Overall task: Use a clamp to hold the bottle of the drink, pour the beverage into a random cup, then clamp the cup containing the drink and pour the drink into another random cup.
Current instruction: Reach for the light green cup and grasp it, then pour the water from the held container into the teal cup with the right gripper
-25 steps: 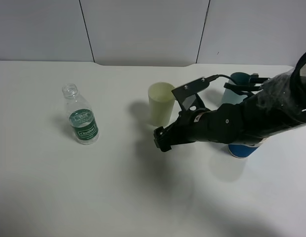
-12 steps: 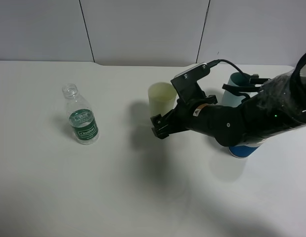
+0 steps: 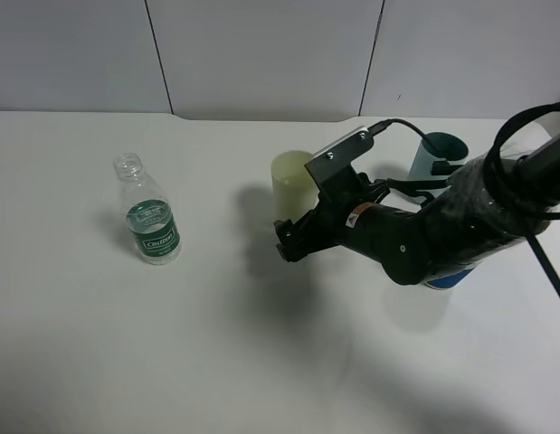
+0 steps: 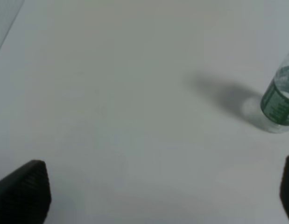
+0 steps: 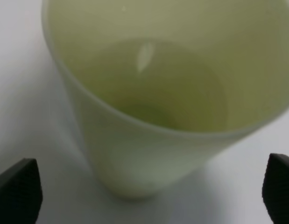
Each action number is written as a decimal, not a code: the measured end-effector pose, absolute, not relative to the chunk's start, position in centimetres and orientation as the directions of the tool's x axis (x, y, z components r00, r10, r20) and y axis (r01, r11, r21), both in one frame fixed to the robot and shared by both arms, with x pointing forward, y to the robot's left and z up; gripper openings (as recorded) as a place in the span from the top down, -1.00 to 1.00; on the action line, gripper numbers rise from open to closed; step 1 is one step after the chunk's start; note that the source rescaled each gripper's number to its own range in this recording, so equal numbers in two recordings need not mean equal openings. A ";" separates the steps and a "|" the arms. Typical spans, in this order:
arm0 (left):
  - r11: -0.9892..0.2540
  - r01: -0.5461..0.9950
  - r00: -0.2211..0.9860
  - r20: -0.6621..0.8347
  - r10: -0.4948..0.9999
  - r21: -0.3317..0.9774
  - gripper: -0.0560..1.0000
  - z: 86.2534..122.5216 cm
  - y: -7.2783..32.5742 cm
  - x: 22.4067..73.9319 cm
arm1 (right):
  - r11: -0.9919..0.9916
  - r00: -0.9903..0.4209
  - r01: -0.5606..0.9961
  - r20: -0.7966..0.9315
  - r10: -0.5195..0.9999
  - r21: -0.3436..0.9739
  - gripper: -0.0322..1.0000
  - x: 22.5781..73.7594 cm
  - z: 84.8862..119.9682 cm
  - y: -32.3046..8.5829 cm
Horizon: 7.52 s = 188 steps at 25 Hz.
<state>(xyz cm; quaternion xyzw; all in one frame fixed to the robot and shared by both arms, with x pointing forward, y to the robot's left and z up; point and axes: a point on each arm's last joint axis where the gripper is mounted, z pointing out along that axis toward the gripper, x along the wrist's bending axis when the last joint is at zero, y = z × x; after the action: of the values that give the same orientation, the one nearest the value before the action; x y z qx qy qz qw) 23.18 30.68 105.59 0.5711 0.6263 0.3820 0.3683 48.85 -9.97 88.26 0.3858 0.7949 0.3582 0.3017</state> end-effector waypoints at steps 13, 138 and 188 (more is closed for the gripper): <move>0.055 0.434 -0.078 -0.023 0.997 0.899 -1.00 105.6 30.7 23.2 | 0.450 -0.487 0.260 -0.287 0.825 0.854 -0.63 49.7 85.9 -9.7; 0.054 0.434 -0.077 -0.023 0.997 0.899 -1.00 105.6 30.7 23.2 | 0.319 -0.159 0.419 -0.278 0.947 0.850 0.93 55.2 103.3 -21.8; 0.054 0.434 -0.077 -0.023 0.997 0.899 -1.00 105.6 30.7 23.2 | 0.444 0.049 0.619 -0.596 0.801 0.648 0.93 53.1 98.5 -25.9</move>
<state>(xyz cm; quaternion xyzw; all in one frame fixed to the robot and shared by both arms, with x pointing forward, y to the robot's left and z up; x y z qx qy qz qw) 23.18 30.69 105.59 0.5713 0.6261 0.3826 0.3676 53.11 -25.94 98.52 0.5195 0.6835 0.0904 0.5047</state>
